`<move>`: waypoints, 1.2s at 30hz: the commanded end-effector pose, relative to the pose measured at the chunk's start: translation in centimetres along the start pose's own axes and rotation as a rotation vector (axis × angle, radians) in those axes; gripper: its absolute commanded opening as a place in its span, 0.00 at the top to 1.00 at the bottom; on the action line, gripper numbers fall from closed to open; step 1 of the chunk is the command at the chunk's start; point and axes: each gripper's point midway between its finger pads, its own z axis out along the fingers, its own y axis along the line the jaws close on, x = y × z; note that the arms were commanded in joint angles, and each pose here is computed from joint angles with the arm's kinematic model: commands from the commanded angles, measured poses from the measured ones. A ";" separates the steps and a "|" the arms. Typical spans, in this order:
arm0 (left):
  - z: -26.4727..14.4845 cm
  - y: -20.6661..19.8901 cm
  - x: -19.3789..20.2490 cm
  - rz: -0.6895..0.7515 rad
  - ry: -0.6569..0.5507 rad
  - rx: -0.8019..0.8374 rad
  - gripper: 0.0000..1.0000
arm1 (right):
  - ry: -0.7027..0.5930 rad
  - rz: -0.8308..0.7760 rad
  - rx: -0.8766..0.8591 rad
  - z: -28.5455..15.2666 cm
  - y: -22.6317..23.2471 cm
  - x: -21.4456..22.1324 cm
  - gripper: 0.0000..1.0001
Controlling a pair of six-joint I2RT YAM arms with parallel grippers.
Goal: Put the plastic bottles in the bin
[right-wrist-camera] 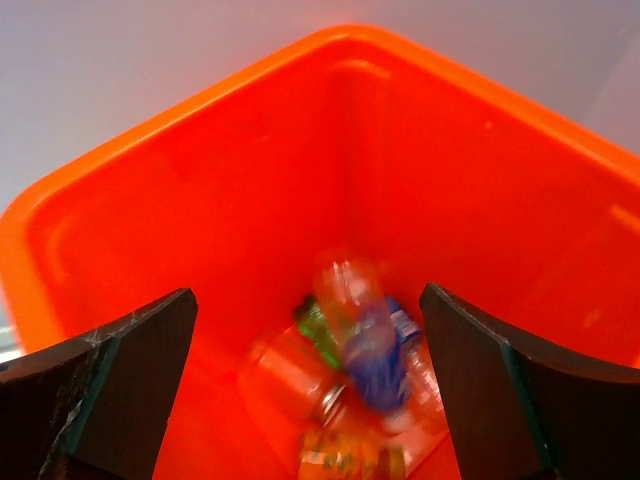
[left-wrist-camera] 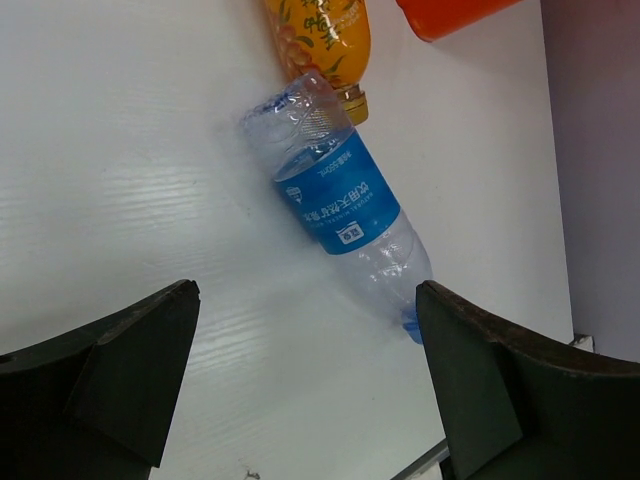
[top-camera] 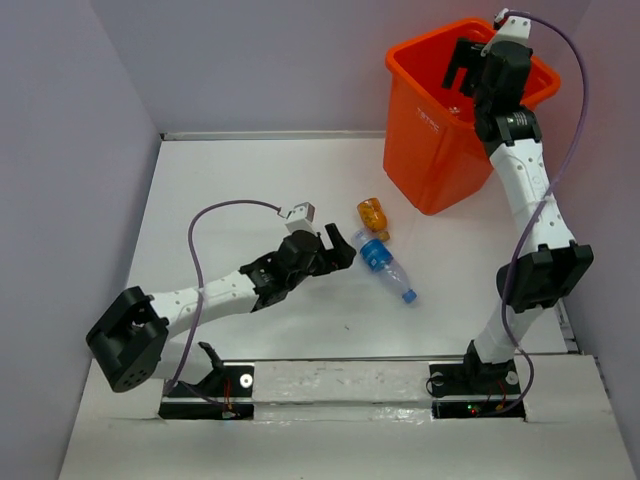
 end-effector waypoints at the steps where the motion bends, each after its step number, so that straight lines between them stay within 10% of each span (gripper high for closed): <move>1: 1.7 -4.2 -1.7 -0.012 -0.028 0.096 0.01 | -0.138 0.143 -0.182 -7.3 1.4 -8.1 0.01; 15: 10.4 -4.1 0.5 0.062 0.046 -0.054 0.01 | 0.169 0.218 -0.615 -21.2 9.6 10.5 0.06; 23: 14.5 -1.5 2.9 0.125 0.087 -0.155 0.02 | 0.312 0.203 -0.610 -21.1 9.8 16.7 0.06; 36: 13.1 2.6 2.6 0.148 0.030 -0.230 0.36 | 0.502 0.052 -0.443 -15.7 9.7 26.3 0.04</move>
